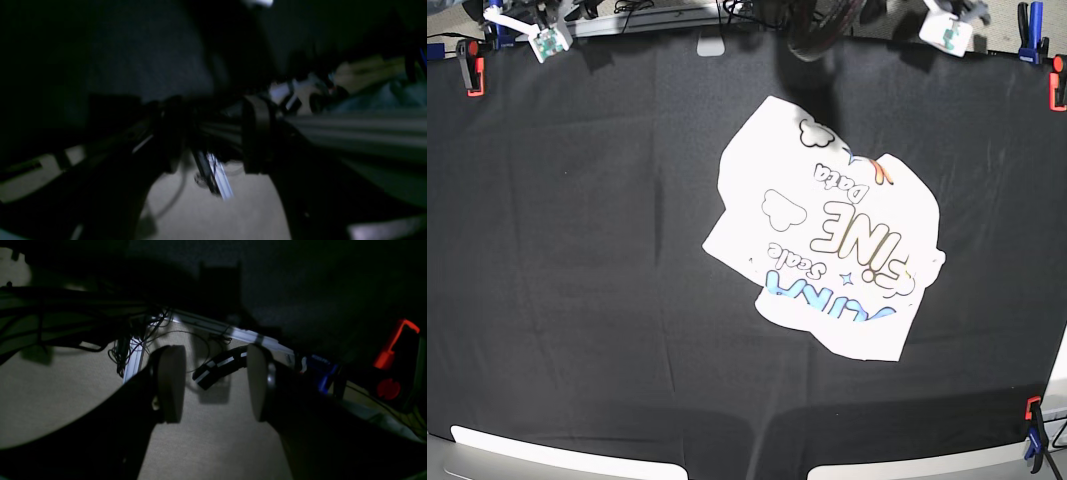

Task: Layout the t-shirt on the table in an organized manner, then fold the t-shirt properly
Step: 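Move both grippers out from the rest pose toward the white t-shirt, then lower the right gripper onto the t-shirt edge and grasp it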

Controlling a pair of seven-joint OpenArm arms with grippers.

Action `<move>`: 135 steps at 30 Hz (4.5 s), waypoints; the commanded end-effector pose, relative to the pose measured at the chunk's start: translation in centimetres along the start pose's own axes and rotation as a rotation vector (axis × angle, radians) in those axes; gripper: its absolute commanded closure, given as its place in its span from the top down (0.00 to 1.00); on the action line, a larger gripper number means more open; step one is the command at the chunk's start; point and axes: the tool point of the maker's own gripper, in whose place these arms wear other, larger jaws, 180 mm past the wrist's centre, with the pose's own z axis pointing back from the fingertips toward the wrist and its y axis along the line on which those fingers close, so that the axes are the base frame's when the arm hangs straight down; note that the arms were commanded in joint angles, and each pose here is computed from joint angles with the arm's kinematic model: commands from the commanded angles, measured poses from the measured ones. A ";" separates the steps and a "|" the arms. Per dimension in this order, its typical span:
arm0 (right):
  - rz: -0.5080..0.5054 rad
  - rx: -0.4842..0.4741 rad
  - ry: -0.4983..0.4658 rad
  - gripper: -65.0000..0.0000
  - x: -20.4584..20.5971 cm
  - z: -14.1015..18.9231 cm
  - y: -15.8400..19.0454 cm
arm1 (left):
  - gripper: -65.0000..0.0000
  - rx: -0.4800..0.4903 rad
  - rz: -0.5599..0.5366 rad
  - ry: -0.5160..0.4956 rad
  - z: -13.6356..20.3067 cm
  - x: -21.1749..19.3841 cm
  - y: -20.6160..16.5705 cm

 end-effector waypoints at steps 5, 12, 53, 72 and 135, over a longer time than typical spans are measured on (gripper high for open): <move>0.010 0.002 -0.066 0.45 1.3 0.4 0.1 | 0.40 -0.010 -0.019 -0.089 0.0 2.3 -0.1; 0.013 -0.014 -0.201 0.45 4.4 0.4 -0.5 | 0.40 -0.010 -0.105 -0.171 -1.0 5.6 1.1; -0.199 -0.039 -0.738 0.45 20.7 2.2 -3.7 | 0.40 -0.056 -0.249 -0.258 -4.3 16.3 2.6; -0.199 -0.045 -0.797 0.45 21.4 2.9 -3.8 | 0.40 -0.062 -0.247 -0.299 -4.1 17.0 2.4; -0.479 0.310 -0.635 0.45 29.8 -14.4 -3.3 | 0.40 -0.139 -0.202 -0.319 -3.8 17.1 1.2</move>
